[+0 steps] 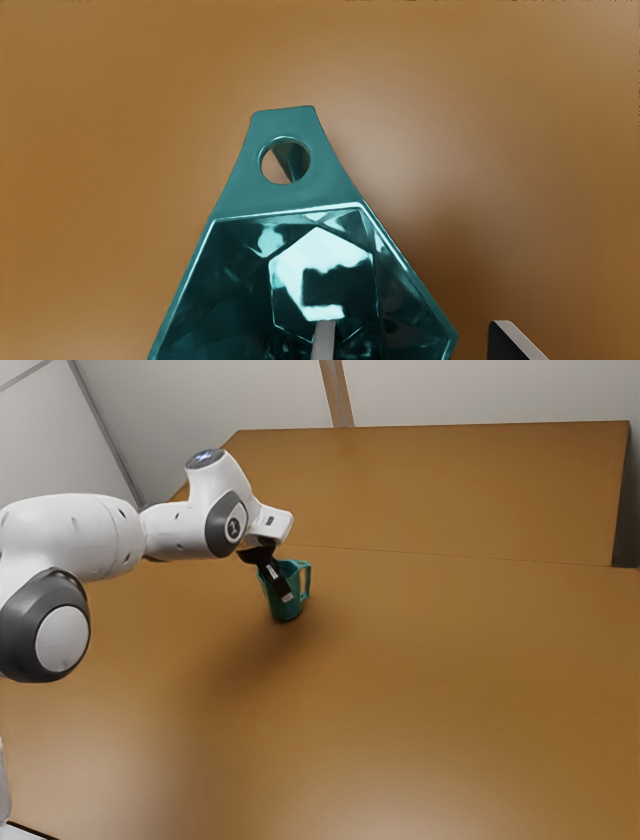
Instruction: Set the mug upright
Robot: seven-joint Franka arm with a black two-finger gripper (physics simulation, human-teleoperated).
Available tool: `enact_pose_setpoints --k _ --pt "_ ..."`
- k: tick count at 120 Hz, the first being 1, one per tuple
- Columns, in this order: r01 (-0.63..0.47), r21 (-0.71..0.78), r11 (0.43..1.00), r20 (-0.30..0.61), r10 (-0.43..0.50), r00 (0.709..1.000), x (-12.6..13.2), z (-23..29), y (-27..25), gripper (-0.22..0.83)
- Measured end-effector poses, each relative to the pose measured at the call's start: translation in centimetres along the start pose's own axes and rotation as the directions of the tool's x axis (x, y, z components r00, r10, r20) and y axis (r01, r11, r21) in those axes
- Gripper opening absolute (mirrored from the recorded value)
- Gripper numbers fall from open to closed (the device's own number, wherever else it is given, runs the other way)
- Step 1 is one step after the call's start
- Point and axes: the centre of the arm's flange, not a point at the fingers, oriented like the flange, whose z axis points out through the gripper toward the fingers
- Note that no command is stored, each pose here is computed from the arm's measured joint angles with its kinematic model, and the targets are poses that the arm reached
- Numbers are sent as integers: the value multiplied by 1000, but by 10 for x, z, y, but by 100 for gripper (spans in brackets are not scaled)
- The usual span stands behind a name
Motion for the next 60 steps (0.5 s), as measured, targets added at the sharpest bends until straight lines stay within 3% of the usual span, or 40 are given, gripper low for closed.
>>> enact_pose_setpoints --k 24,60 --pt "-26 30 999 -15 26 1000 3 -26 1 49" --pt "-6 34 999 -13 7 1000 2 -74 6 58"
